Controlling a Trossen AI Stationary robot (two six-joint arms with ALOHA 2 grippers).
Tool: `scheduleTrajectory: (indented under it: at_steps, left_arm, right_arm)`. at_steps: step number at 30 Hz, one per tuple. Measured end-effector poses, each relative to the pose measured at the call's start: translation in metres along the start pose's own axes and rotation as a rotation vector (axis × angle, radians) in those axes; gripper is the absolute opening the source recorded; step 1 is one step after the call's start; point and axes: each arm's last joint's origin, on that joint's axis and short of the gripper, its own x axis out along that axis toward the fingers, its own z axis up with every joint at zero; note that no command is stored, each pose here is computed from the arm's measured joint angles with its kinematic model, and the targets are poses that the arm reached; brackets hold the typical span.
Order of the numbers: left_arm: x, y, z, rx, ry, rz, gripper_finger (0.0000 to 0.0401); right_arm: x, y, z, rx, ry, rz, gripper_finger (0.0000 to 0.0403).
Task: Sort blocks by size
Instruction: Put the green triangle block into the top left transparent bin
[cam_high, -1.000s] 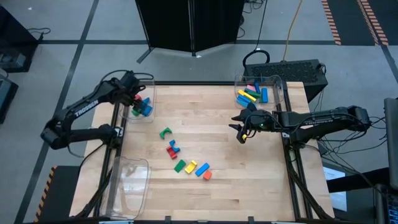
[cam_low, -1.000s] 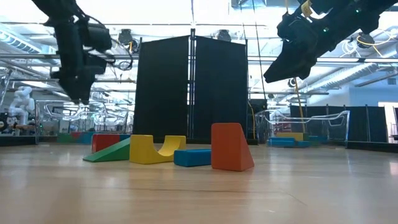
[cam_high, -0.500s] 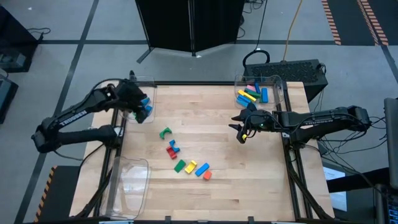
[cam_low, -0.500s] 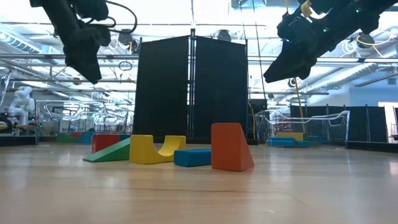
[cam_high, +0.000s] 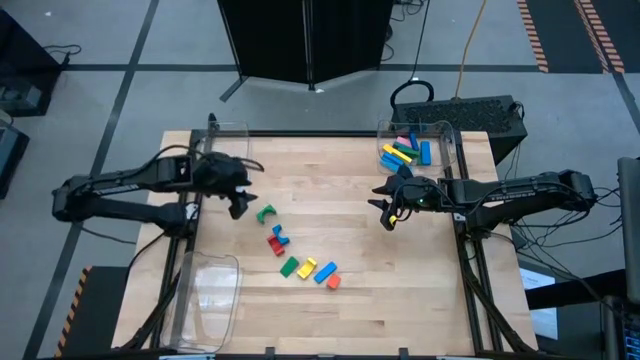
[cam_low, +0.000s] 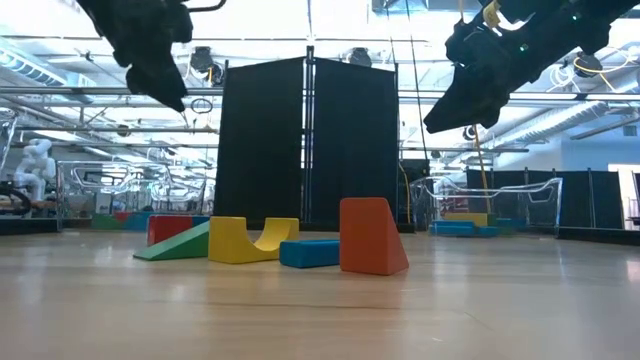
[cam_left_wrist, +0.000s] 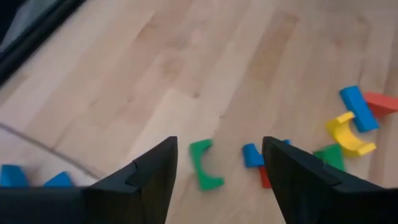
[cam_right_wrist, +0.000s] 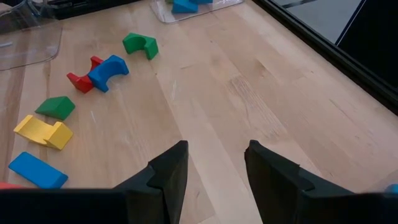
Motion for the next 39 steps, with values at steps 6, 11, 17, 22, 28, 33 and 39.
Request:
scheduleTrajectory:
  at_steps: [6, 11, 17, 22, 28, 33, 39]
  left_arm:
    - [0.012, -0.028, -0.005, 0.002, 0.031, 0.007, 0.0235]
    - [0.028, -0.054, -0.014, -0.064, 0.065, 0.054, 0.0235]
    - [0.050, -0.086, -0.027, -0.151, 0.105, 0.076, 0.0235]
    - [0.070, -0.116, -0.037, -0.209, 0.104, 0.025, 0.0235]
    - [0.094, -0.144, -0.050, -0.286, 0.104, -0.029, 0.0235]
    - [0.108, -0.153, -0.058, -0.310, 0.138, -0.007, 0.0235]
    - [0.120, -0.163, -0.062, -0.286, 0.144, 0.028, 0.0234]
  right_arm:
    - [0.000, 0.000, 0.000, -0.002, 0.002, -0.001, 0.0153]
    - [0.000, 0.000, 0.000, -0.022, 0.004, -0.002, 0.0153]
    - [0.001, -0.003, 0.002, -0.078, -0.010, -0.022, 0.0153]
    - [0.002, -0.009, 0.008, -0.117, -0.067, -0.069, 0.0153]
    - [0.003, -0.015, 0.011, -0.137, -0.086, -0.133, 0.0153]
    - [0.003, -0.015, 0.011, -0.149, -0.081, -0.133, 0.0153]
    - [0.003, -0.015, 0.011, -0.196, -0.084, -0.134, 0.0153]
